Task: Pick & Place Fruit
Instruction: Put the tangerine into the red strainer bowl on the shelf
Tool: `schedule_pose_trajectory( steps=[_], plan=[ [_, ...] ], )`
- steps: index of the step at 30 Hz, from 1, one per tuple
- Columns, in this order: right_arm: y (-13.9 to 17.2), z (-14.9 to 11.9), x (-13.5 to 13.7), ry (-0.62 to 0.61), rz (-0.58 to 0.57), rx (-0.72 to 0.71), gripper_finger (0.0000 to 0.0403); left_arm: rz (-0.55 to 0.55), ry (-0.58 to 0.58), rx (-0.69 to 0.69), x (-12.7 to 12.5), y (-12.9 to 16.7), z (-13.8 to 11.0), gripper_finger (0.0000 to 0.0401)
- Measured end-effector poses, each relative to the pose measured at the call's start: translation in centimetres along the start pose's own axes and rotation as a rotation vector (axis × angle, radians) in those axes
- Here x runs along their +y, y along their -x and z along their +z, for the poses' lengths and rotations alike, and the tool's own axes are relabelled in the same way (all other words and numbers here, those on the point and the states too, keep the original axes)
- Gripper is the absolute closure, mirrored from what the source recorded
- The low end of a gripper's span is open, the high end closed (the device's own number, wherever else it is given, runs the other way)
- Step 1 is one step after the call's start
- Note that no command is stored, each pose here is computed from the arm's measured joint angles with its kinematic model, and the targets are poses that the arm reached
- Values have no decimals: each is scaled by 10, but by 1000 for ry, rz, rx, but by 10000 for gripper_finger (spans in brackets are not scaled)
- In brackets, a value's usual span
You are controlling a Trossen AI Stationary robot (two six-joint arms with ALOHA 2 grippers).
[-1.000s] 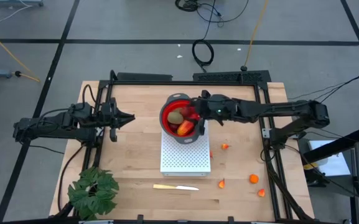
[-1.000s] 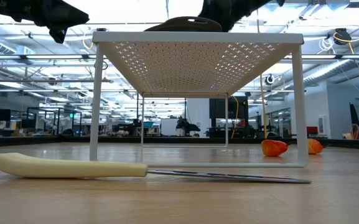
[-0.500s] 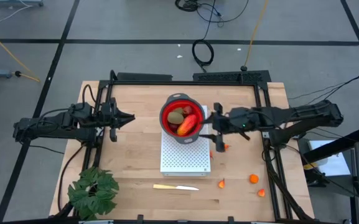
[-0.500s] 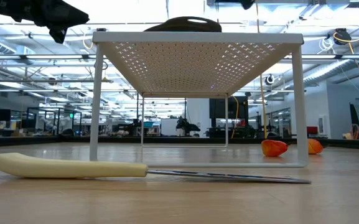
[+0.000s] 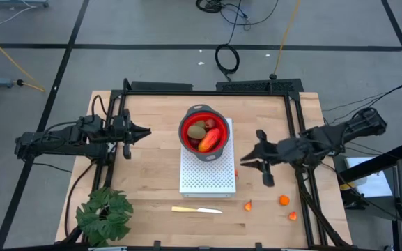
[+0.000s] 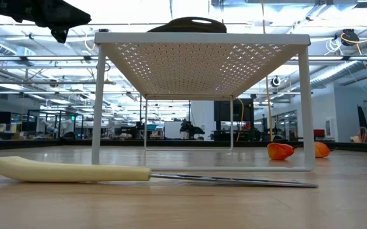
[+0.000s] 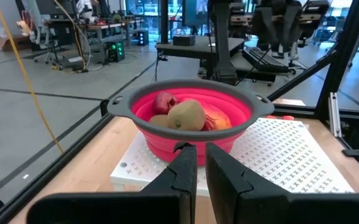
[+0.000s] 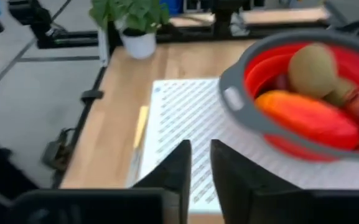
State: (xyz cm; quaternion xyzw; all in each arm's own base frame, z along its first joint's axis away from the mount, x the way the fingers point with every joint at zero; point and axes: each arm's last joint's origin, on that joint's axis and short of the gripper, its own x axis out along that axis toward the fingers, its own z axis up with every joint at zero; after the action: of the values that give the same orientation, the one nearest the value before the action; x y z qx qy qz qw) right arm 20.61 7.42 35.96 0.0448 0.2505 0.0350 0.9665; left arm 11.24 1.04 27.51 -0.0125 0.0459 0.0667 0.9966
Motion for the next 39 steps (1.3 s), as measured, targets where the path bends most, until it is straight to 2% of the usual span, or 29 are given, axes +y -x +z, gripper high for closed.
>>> schedule_pose_trajectory(
  steps=[5, 10, 16, 25, 35, 39],
  plan=[
    [5, -13, 13, -59, 40, 101, 397, 0, -3, -1, 0, 0, 0, 370],
    [12, -28, 23, -115, 49, 228, 395, 0, -17, 0, 0, 0, 0, 370],
    [19, -45, 33, -27, 150, 404, 400, 0, -27, 0, 0, 0, 0, 370],
    [23, -67, 38, 64, 224, 686, 399, 0, -22, 0, 0, 0, 0, 370],
    [12, -96, 39, 191, 323, 818, 397, 0, -20, 0, 0, 0, 0, 370],
    [6, -112, 40, 212, 353, 857, 374, 0, -20, 0, 0, 0, 0, 370]
  ],
)
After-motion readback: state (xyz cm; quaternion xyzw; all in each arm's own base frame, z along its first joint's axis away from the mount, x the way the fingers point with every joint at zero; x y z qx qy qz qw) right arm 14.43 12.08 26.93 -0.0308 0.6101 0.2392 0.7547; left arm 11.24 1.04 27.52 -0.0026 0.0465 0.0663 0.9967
